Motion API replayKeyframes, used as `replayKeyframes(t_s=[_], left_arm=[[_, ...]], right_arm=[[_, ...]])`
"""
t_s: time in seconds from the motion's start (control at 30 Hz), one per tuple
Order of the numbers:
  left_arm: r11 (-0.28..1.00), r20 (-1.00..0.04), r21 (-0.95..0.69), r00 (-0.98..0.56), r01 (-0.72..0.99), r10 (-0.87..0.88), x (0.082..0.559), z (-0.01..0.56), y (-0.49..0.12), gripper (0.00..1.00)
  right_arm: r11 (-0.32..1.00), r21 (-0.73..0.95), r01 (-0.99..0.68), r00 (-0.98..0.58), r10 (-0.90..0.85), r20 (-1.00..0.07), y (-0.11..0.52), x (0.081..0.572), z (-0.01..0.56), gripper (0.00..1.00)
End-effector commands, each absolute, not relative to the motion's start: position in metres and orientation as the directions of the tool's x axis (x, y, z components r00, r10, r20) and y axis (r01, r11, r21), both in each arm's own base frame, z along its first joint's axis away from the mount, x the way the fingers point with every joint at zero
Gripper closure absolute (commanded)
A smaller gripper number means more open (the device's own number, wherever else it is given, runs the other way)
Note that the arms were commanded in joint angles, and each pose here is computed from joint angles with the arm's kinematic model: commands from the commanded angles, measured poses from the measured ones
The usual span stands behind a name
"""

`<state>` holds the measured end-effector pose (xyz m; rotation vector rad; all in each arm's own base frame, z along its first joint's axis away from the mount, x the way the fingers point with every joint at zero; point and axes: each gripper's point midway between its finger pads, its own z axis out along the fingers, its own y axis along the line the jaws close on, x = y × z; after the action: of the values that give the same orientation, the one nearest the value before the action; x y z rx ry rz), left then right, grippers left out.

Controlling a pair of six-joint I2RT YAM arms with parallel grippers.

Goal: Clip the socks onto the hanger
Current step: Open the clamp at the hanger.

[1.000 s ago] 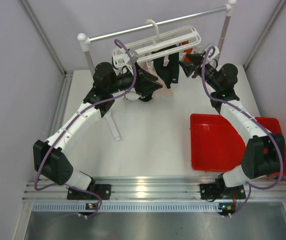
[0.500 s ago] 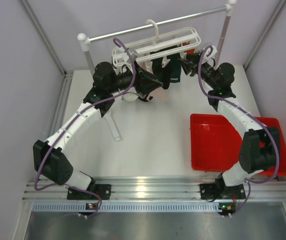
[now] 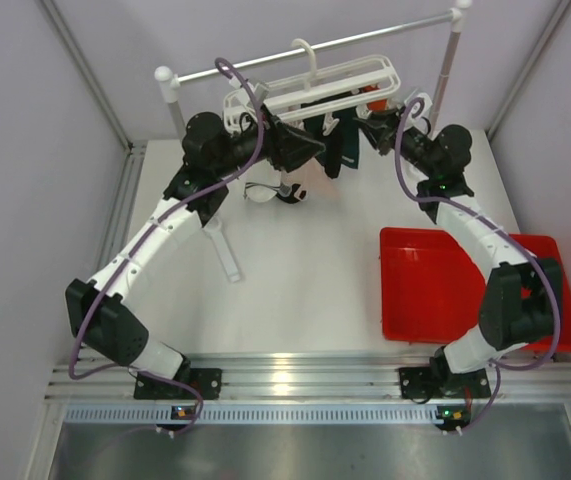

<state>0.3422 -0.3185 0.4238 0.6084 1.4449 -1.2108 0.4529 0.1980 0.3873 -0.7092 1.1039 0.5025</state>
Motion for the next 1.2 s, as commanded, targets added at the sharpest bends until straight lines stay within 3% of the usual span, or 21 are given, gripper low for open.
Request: replayKeyframes(t_s=[0.0,0.3,0.57,1.17], left_arm=[[0.379,-0.915,-0.363,-0.247,0.851,-0.32,0.352,0.456,-0.318,0.43],[0.36,-0.9,-0.406,-0.3,0.84,-0.316,0.348,0.471,-0.352,0.39],[0.462,-0.894,-0.436,-0.312,0.773,-0.323,0.363,0.47,-0.368,0.33],[0.658,-0.914,-0.405,-0.254,0.635,-0.316,0.398,0.45,-0.365,0.34]], right_arm=[[0.632,-0.358,-0.688,0.474,0.018,-0.88,0.2,0.423,0.426,1.0],[0.553,-0.333,-0.763,0.414,0.024,-0.91,0.213,0.398,0.444,1.0],[0.542,-0.338,-0.769,0.388,-0.025,-0.921,0.22,0.397,0.435,1.0],[0.585,-0.347,-0.733,0.379,-0.072,-0.922,0.226,0.394,0.427,1.0]])
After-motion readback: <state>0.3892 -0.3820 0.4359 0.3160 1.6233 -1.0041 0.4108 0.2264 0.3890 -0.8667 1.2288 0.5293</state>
